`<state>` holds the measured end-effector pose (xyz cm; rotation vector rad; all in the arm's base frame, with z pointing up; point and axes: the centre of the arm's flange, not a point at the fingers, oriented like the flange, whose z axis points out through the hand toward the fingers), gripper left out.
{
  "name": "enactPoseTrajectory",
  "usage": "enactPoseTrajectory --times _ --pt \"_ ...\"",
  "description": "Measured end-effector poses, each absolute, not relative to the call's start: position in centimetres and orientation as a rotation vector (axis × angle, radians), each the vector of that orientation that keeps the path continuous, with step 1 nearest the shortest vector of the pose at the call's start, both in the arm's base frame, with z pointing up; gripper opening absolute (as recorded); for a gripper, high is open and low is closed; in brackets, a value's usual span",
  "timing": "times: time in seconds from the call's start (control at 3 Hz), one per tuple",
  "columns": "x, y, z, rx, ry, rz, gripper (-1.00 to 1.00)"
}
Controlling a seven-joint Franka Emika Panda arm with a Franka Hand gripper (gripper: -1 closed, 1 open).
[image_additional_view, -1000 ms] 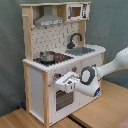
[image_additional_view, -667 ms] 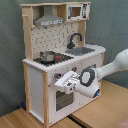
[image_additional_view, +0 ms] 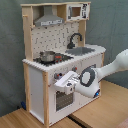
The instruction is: Play with the kitchen
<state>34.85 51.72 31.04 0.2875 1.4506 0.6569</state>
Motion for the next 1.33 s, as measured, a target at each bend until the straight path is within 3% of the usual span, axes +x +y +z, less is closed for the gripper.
enactPoseTrajectory --times 1.33 --pt "30.1 53.5 33.3 0.622 1.476 0.749 1.0"
